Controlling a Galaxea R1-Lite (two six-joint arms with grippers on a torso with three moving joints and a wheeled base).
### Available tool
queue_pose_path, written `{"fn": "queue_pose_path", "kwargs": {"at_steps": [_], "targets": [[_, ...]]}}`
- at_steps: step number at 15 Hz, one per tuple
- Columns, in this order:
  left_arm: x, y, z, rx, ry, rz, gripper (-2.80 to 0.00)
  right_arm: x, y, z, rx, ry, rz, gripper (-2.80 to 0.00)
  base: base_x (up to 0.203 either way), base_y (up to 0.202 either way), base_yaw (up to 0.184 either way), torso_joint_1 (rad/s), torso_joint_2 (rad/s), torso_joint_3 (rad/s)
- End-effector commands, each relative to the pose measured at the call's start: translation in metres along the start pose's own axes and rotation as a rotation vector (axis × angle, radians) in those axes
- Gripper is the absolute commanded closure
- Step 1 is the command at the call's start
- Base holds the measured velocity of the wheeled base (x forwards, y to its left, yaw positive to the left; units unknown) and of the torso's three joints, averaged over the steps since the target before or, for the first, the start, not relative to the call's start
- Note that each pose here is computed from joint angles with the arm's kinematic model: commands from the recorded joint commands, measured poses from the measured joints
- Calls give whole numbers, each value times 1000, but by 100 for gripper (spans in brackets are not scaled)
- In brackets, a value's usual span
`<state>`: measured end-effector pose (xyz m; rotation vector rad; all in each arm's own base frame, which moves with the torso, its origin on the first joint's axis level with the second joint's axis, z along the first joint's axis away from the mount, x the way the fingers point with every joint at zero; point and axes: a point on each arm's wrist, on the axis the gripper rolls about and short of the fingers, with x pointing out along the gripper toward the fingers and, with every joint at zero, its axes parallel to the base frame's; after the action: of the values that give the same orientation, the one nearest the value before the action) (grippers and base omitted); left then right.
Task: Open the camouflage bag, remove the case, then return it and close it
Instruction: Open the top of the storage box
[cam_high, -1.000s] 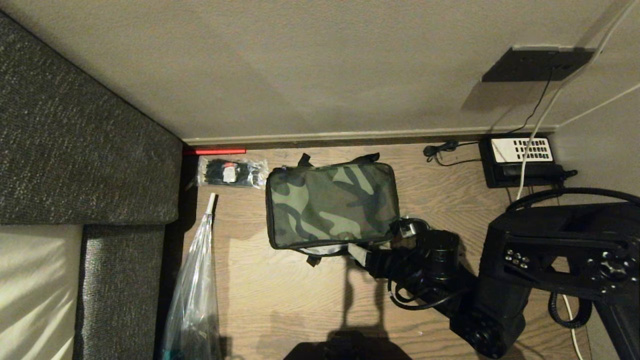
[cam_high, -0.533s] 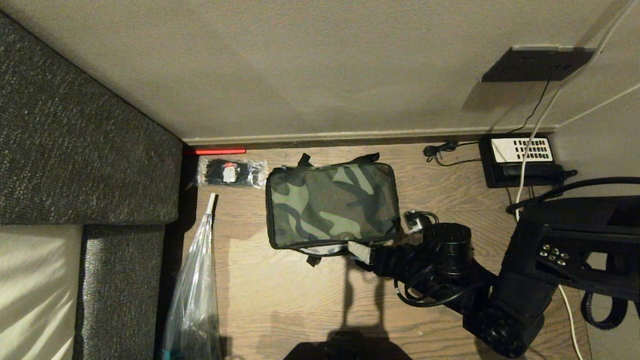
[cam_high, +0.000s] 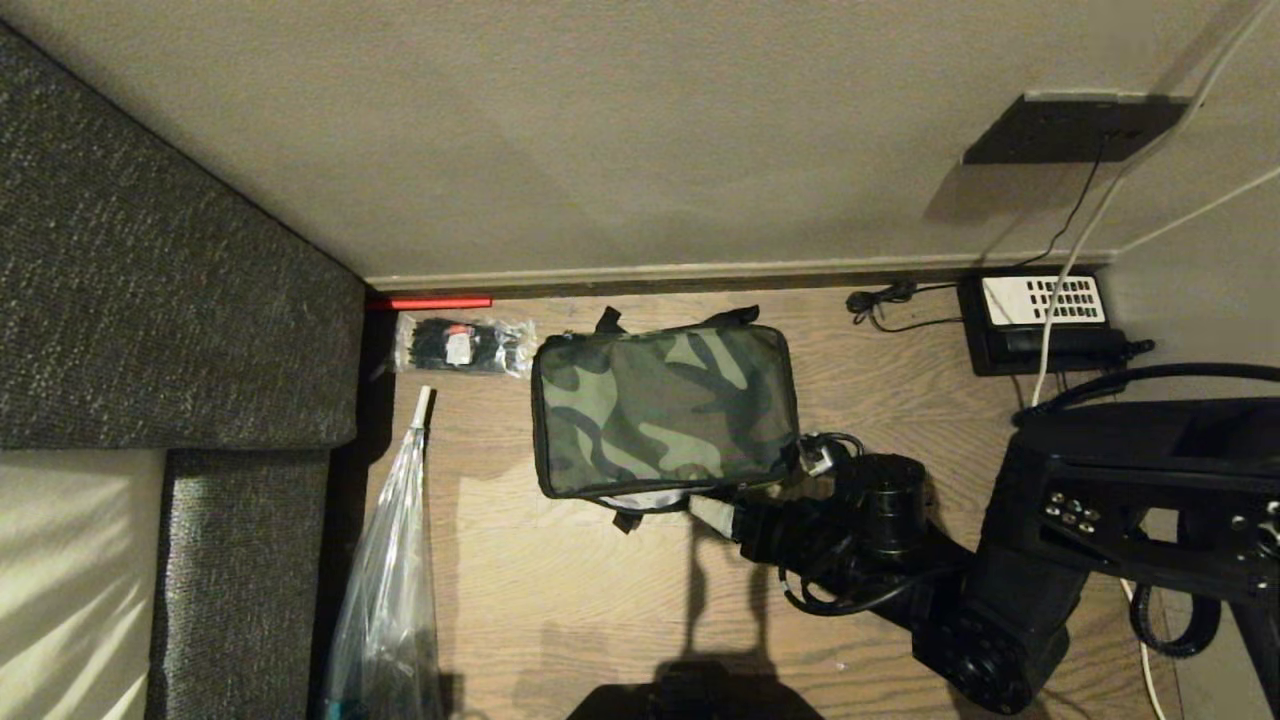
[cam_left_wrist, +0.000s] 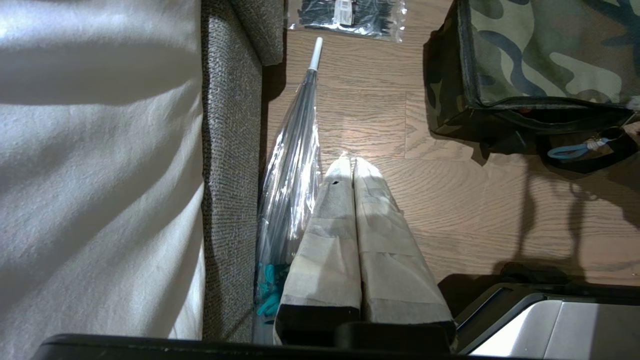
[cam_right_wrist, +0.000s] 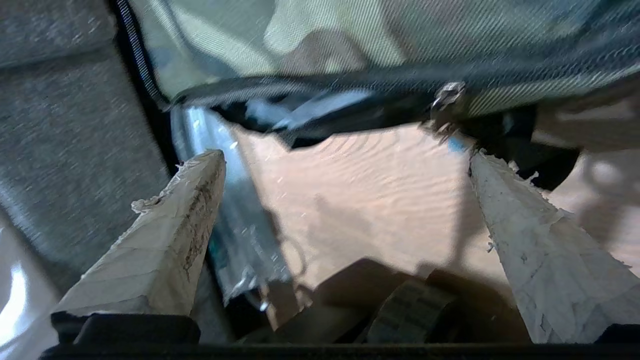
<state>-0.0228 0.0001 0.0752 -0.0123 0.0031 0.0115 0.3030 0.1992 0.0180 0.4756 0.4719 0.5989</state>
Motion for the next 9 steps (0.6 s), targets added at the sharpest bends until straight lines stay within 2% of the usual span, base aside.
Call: {"fn": "queue_pose_path", "kwargs": {"at_steps": [1, 4, 9], "targets": [[0, 0, -1, 0, 3, 1, 0, 10, -6, -7, -10, -9, -21, -280, 0, 0, 0, 0, 0, 0], [0, 0, -1, 0, 1, 1, 0, 20, -11, -11, -53, -54, -20, -280, 0, 0, 0, 0, 0, 0], [0, 0, -1, 0, 3, 1, 0, 30, -18, -15, -66, -82, -57, -280, 0, 0, 0, 0, 0, 0]]}}
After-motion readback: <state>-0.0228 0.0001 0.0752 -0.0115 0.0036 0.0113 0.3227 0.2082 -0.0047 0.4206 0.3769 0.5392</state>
